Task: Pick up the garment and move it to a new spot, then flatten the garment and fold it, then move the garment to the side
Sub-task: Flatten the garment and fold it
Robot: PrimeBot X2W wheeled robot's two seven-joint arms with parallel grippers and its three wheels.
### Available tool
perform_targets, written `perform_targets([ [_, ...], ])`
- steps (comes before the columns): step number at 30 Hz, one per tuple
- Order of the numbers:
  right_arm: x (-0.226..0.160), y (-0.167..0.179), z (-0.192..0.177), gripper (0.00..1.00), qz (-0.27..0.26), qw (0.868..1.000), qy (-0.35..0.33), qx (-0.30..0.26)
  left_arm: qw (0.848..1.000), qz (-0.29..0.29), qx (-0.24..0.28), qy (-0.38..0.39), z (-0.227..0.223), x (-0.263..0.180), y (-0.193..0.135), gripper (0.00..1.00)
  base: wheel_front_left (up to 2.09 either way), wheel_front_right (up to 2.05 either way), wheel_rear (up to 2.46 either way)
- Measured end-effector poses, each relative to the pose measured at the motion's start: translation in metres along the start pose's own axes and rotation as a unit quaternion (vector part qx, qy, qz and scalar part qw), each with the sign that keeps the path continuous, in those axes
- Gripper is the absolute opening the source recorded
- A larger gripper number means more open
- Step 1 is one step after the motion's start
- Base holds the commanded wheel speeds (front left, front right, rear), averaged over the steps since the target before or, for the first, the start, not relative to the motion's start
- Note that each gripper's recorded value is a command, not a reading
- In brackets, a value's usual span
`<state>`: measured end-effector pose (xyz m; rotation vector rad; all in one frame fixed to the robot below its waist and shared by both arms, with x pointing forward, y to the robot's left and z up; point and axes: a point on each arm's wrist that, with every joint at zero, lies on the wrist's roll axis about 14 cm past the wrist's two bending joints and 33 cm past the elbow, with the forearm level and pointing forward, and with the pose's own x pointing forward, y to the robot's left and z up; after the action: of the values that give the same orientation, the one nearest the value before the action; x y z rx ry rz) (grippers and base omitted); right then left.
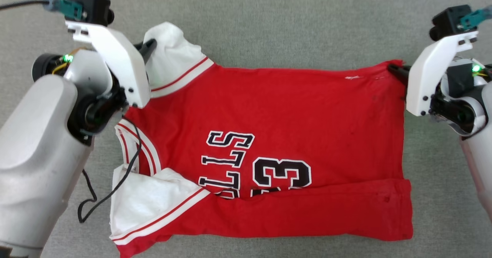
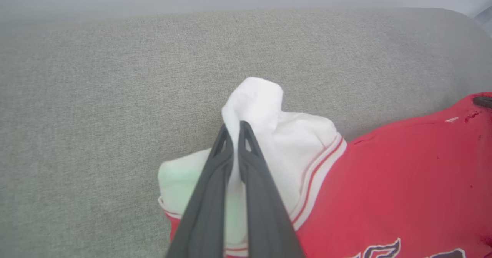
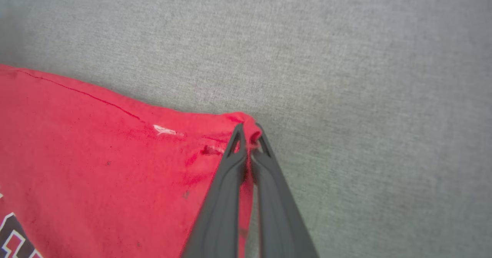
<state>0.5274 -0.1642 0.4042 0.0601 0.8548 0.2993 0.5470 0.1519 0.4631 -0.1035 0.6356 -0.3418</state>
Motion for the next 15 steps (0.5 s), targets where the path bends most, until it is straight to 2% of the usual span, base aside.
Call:
perform_targets([
  [6,-0.039,-0.003,0.015,0.00,-0.014,0.997,-0.070,-0.013,0.999,0.001,-0.014,-0.038,-0.002,-0.037,-0.001,0.00,0.00,0.00,0.00],
  [11,-0.068,0.007,0.003,0.00,-0.009,0.995,-0.102,-0.007,0.997,0.015,-0.052,-0.059,-0.023,-0.073,0.001,0.00,0.00,0.00,0.00],
  [15,-0.087,0.011,-0.021,0.00,-0.014,0.994,-0.110,-0.008,0.995,0.029,-0.084,-0.051,-0.061,-0.099,0.000,0.00,0.00,0.00,0.00],
])
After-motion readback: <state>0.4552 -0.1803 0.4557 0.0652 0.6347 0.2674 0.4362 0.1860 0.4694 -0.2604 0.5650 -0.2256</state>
